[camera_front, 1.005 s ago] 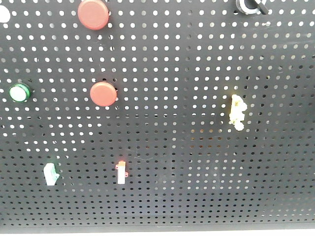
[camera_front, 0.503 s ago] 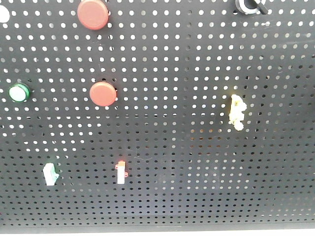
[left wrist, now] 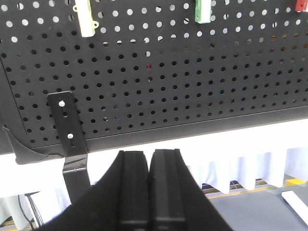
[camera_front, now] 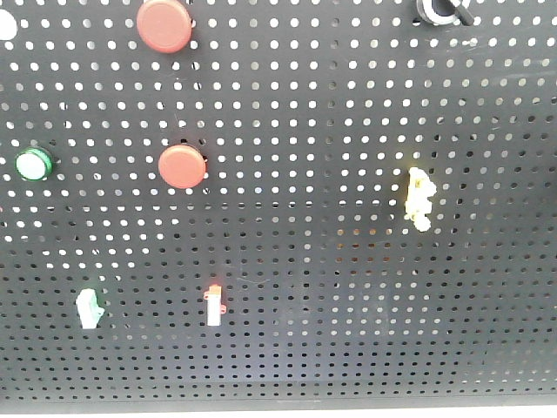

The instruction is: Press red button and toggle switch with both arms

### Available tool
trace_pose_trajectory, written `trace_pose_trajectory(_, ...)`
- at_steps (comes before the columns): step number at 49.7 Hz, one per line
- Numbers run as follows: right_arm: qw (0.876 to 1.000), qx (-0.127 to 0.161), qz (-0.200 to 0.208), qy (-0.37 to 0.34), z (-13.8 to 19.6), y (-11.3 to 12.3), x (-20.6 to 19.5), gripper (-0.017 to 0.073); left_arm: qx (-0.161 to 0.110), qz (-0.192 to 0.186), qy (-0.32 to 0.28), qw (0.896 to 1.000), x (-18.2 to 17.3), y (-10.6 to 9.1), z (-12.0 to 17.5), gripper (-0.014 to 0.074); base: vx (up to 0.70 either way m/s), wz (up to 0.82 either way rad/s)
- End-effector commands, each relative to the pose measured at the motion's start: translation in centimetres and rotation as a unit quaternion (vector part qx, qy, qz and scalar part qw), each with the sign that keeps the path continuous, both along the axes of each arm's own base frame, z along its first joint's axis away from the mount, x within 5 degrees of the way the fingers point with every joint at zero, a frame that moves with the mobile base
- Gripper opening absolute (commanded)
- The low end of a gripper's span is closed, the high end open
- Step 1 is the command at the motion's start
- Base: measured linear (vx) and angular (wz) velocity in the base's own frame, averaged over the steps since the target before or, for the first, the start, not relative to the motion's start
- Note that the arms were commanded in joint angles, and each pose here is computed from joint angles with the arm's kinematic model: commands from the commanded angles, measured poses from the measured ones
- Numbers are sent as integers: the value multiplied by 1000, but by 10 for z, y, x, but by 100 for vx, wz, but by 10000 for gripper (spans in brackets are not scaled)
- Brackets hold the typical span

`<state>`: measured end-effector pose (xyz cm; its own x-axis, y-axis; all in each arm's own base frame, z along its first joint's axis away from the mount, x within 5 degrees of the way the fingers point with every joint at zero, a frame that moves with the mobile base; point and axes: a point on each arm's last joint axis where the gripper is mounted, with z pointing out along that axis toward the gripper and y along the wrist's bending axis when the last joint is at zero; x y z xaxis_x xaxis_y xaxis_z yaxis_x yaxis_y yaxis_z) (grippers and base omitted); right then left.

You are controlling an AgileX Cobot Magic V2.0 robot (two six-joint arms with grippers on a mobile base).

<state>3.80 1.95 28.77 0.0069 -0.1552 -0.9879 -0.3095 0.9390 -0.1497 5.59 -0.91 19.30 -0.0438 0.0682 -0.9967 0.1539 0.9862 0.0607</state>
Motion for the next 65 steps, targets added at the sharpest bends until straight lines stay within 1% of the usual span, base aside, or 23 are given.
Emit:
trace_pose_trajectory(1, 999, -6, -27, -45, 11, -4, 3, -3, -10, 6, -25, 1000, 0, 1, -4, 1, 0, 0)
trace_pose_trajectory(5, 998, -3, -47, -34, 0, -7, 8, -3, -10, 6, -25, 1000, 0, 1, -4, 1, 0, 0)
trace_pose_trajectory(10, 996, 19, -90, -21, -21, -12, 16, -3, -10, 6, -25, 1000, 0, 1, -4, 1, 0, 0)
trace_pose_trajectory(11, 995, 18, -100, -21, -26, -13, 18, -3, -10, 6, -25, 1000, 0, 1, -4, 1, 0, 0)
trace_pose_trajectory(16, 989, 54, -134, -24, -50, -17, 22, -3, -10, 6, -25, 1000, 0, 1, -4, 1, 0, 0)
trace_pose_trajectory(19, 986, 75, -146, -33, -64, -18, 22, -3, -10, 6, -25, 1000, 0, 1, -4, 1, 0, 0)
trace_pose_trajectory(23, 982, 89, -155, -57, -84, -20, 20, -3, -10, 6, -25, 1000, 0, 1, -4, 1, 0, 0)
trace_pose_trajectory(24, 982, 89, -155, -61, -86, -20, 19, -3, -10, 6, -25, 1000, 0, 1, -4, 1, 0, 0)
trace_pose_trajectory(25, 982, 85, -159, -48, -87, -20, 17, -3, -10, 6, -25, 1000, 0, 1, -4, 1, 0, 0)
trace_pose_trajectory(27, 983, 79, -161, -44, -87, -20, 18, -3, -10, 6, -25, 1000, 0, 1, -4, 1, 0, 0)
trace_pose_trajectory(29, 983, 78, -162, -39, -88, -20, 18, -3, -10, 6, -24, 1000, 0, 1, -5, 1, 0, 0)
trace_pose_trajectory(65, 983, 80, -162, -37, -89, -20, 18, -3, -10, 6, -24, 1000, 0, 1, -5, 1, 0, 0)
